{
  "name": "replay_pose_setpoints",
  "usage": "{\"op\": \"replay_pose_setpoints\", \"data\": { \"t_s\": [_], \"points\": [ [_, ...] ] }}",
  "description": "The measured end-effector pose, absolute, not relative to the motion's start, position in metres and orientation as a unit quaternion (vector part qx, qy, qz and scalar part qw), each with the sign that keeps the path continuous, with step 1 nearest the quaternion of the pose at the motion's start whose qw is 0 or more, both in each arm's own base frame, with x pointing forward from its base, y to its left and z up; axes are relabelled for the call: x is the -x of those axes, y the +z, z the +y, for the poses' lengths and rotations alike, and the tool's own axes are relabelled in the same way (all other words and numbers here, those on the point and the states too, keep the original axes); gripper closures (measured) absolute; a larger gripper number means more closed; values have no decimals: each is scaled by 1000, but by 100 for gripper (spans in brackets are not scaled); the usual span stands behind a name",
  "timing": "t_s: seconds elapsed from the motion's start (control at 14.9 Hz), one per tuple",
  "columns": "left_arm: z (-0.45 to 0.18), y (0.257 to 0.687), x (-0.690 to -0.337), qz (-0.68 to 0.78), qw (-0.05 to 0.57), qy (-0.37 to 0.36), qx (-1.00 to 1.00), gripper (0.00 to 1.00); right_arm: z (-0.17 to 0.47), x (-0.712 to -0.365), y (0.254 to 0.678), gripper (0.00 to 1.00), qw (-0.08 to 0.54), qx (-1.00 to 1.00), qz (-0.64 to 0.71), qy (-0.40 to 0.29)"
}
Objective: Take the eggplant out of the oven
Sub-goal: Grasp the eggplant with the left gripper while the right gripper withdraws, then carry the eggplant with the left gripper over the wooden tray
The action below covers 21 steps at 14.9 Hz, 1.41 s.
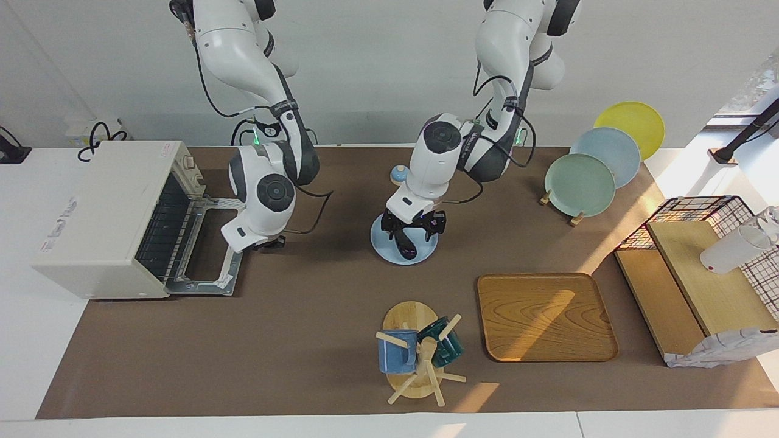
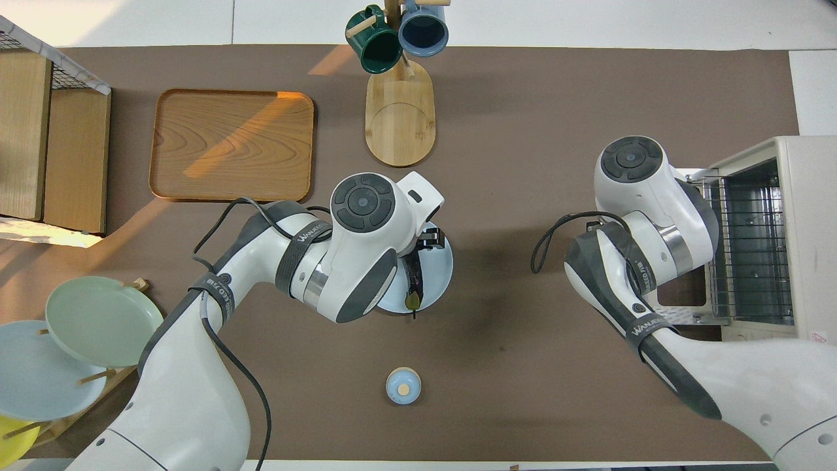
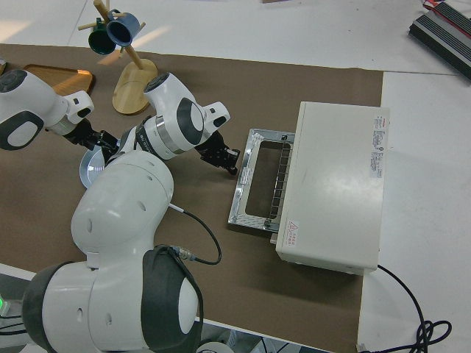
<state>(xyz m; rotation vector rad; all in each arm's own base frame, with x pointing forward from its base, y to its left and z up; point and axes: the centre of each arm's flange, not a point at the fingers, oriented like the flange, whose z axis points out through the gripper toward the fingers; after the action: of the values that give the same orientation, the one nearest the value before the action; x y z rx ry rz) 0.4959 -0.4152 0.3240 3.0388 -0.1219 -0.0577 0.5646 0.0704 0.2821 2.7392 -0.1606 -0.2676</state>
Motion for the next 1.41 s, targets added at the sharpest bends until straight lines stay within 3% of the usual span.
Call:
{"op": "replay_pose_setpoints", "data": {
  "t_s": [0.33, 0.6, 0.67, 0.94, 1.14, 1.41],
  "points": [
    [-419, 309, -486, -24, 59, -5, -998, 0, 72, -561, 282, 99, 209, -973, -28, -94],
    [-419, 306, -483, -23, 58, -5, -998, 12, 74, -564, 316, 99, 222, -968, 23, -117],
    [-418, 306, -484, -23, 58, -5, -998, 18, 70, -564, 332, 99, 218, -968, 29, -118],
    [-415, 313, -487, -20, 55, -7, -998, 63, 24, -558, 408, 99, 199, -973, 46, -109],
    [-396, 351, -509, -5, 52, -8, -999, 64, -35, -551, 448, 99, 198, -974, 49, -101],
    [-323, 429, -570, -6, 54, -1, -999, 64, -58, -551, 457, 99, 188, -975, 48, -103]
  ]
}}
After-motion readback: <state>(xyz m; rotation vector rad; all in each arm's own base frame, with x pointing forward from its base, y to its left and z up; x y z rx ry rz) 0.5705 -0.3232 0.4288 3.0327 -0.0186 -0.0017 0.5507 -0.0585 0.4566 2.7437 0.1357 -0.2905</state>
